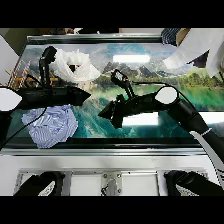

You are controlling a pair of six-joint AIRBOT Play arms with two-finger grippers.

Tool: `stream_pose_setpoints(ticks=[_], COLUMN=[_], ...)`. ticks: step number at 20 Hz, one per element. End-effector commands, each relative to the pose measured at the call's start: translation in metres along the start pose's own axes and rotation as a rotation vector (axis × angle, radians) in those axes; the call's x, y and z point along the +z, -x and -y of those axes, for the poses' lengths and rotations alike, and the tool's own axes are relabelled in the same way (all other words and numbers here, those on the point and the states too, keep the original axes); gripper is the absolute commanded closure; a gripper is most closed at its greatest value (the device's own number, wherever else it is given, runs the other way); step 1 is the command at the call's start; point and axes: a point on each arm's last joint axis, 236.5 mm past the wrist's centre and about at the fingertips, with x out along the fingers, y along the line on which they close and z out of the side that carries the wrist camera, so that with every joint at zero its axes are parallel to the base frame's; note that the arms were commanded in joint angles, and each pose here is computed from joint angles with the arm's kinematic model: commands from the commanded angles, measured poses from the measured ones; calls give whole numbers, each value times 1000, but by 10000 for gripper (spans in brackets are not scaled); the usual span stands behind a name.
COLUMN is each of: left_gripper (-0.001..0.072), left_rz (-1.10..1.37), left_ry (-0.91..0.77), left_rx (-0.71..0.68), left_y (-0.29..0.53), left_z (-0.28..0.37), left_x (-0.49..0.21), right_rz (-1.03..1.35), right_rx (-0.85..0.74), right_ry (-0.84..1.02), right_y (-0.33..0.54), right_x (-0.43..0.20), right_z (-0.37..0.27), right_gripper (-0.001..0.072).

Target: Fold the clothes and pants, and hang the long-sleeved shirts on hangers.

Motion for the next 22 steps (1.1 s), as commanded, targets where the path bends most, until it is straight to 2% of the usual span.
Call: stream_pose_setpoints(ticks=[1, 5, 7, 9, 11, 15, 18, 19, 20, 21, 22], left_gripper=[-2, -2, -1, -1, 91, 88, 90, 234, 576, 686, 686], left_rz=[-23, -196, -300, -390, -460, -634, -724, -723, -705, -654, -572], left_ry=[-38, 131, 197, 218, 232, 330, 363, 373, 385, 406, 424], left_rx=[204, 581, 675, 715, 734, 705, 696, 700, 688, 655, 599], left_y=[16, 53, 49, 33, 15, -11, -17, -18, -21, -29, -40], left_z=[-54, -157, -191, -215, -234, -243, -245, -246, -244, -237, -223], left_x=[0, -57, -106, -154, -190, -252, -278, -275, -263, -244, -214], right_rz=[3, -19, -40, -39, -32, -12, 32, 50, 72, 98, 124], right_rx=[-12, 14, 45, 28, -31, -155, -220, -246, -277, -315, -368], right_ry=[-9, -17, -16, -17, -80, -211, -226, -229, -228, -228, -228], right_y=[-3, -5, -5, -3, 5, 34, 61, 71, 85, 102, 122], right_x=[0, -7, -12, -12, -12, -15, -8, -6, -2, 2, 6], right_z=[6, 2, -5, 1, 19, 60, 80, 86, 92, 98, 106], right_gripper=[700, 700, 699, 700, 700, 700, 700, 700, 700, 701, 700])
